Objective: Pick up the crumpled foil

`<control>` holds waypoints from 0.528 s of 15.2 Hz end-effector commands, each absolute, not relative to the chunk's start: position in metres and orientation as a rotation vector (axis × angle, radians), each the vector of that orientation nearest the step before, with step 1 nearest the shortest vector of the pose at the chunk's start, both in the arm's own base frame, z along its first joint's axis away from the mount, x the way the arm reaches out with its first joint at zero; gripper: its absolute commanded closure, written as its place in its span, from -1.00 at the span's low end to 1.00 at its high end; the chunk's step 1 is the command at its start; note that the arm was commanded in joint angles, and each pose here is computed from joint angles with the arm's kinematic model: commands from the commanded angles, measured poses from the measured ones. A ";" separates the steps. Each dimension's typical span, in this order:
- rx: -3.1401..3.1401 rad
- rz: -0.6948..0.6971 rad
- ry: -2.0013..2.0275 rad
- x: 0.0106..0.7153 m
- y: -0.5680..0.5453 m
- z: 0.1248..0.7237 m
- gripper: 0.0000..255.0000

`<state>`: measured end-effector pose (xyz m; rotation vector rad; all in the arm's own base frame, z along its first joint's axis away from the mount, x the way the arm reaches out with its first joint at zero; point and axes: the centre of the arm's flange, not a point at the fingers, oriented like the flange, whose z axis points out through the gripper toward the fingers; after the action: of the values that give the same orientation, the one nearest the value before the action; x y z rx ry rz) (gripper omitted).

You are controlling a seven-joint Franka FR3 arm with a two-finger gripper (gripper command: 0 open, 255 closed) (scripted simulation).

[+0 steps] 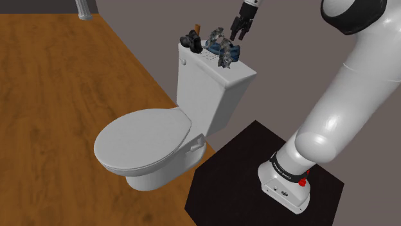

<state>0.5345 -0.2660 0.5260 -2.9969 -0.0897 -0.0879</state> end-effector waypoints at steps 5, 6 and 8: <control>-2.989 -0.084 -0.108 0.549 -0.277 0.501 -1.00; -2.989 -0.084 -0.108 0.549 -0.277 0.495 -1.00; -2.989 -0.084 -0.108 0.549 -0.277 0.482 -1.00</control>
<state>0.5497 -0.2775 0.4899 -2.9892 -0.1077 -0.0835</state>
